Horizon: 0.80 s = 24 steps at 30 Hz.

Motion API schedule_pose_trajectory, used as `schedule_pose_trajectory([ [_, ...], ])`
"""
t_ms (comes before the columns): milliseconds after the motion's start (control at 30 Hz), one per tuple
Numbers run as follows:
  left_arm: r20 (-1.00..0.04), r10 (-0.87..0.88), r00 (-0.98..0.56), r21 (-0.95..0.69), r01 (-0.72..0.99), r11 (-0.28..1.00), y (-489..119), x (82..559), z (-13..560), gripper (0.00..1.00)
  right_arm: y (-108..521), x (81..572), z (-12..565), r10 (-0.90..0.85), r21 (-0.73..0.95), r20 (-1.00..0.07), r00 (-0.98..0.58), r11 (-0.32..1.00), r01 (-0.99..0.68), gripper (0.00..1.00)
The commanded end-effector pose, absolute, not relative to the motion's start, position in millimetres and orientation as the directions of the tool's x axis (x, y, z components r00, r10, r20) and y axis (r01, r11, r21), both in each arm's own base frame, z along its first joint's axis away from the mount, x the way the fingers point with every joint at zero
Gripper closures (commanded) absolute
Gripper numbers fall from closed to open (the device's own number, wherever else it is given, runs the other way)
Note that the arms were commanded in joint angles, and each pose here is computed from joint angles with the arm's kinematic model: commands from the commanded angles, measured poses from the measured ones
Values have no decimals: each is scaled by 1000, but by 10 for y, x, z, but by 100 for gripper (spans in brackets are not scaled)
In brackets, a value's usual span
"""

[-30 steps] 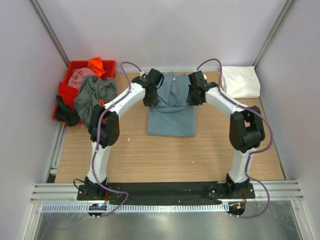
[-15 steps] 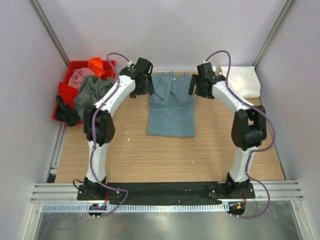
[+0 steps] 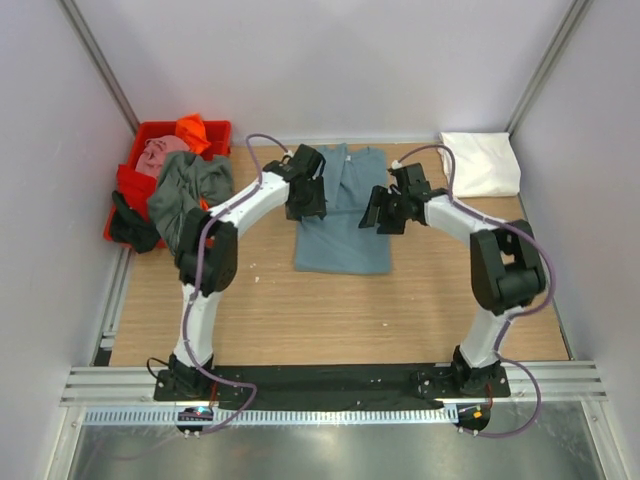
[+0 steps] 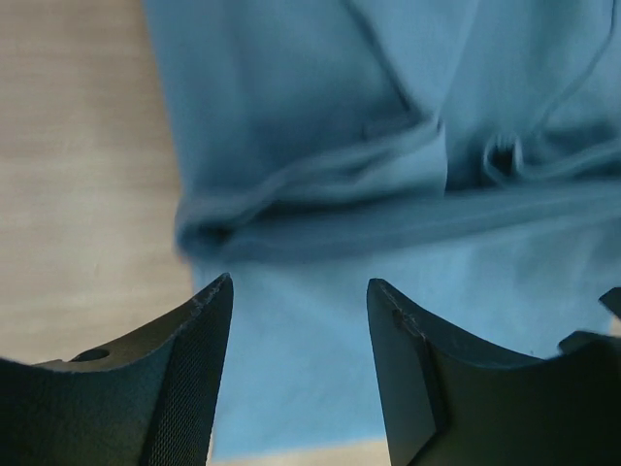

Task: Fold and stack the t-shirts
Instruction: Fold the tshirt

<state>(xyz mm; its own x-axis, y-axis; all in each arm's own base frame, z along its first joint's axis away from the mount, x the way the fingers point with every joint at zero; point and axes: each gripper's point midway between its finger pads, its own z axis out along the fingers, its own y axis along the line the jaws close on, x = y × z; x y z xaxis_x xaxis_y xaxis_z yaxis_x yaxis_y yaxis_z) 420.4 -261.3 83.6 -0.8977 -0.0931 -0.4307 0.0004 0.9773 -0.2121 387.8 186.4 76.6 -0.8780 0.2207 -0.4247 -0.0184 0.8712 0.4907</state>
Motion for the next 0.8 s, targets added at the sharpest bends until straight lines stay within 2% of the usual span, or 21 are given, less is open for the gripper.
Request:
schedule_pose_trajectory([
  [0,-480,-61,-875,-184,32,982,-2707,4539,862,42,2099,4282,884,187,534,-461,-867,839,-103,37],
  [67,-512,-62,-857,-177,34,984,-2753,4747,924,41,2082,4563,928,189,496,-498,-846,862,-100,38],
  [100,-475,-45,-879,-140,25,990,-2716,4766,703,41,2017,4589,719,177,458,-460,-870,887,-62,38],
  [133,-474,-42,-879,-118,16,993,-2655,4858,646,41,1994,4801,801,172,429,-501,-848,900,-71,38],
  [167,-523,-62,-850,-138,13,990,-2694,5055,849,41,1829,4937,751,185,363,-517,-836,932,-18,37],
  [200,-469,-54,-882,-100,-7,995,-2614,5046,590,41,1761,5056,700,188,324,-497,-847,946,19,36],
  [233,-471,-76,-879,-105,-30,994,-2530,5140,609,41,1682,5139,704,194,297,-504,-842,954,42,36],
  [367,-535,-125,-836,-166,-41,985,-2447,5320,1081,39,1558,5349,1020,178,245,-563,-807,969,43,36],
  [433,-609,-143,-781,-200,-23,980,-2402,5250,1651,35,1510,5312,1352,174,240,-616,-768,970,28,34],
  [467,-598,-138,-790,-181,-35,983,-2344,5164,1552,34,1490,5273,1460,176,243,-631,-756,970,22,31],
  [533,-604,-146,-784,-176,-48,983,-2207,4894,1759,30,1383,5096,1472,178,216,-640,-748,975,47,27],
  [567,-605,-153,-781,-178,-54,983,-2170,4825,1780,30,1355,4978,1745,200,239,-672,-713,970,46,25],
  [633,-569,-164,-806,-194,-63,979,-2097,4525,1746,28,1326,4671,1587,214,261,-648,-731,964,51,20],
  [667,-567,-172,-806,-213,-58,975,-2107,4459,1745,28,1364,4530,1771,230,307,-666,-709,952,21,19],
  [733,-480,-174,-860,-245,-59,968,-2150,4134,1431,29,1466,4184,1452,251,383,-586,-771,924,10,19],
  [767,-503,-185,-844,-293,-35,955,-2215,4084,1526,29,1513,4053,1397,254,412,-560,-788,911,1,21],
])
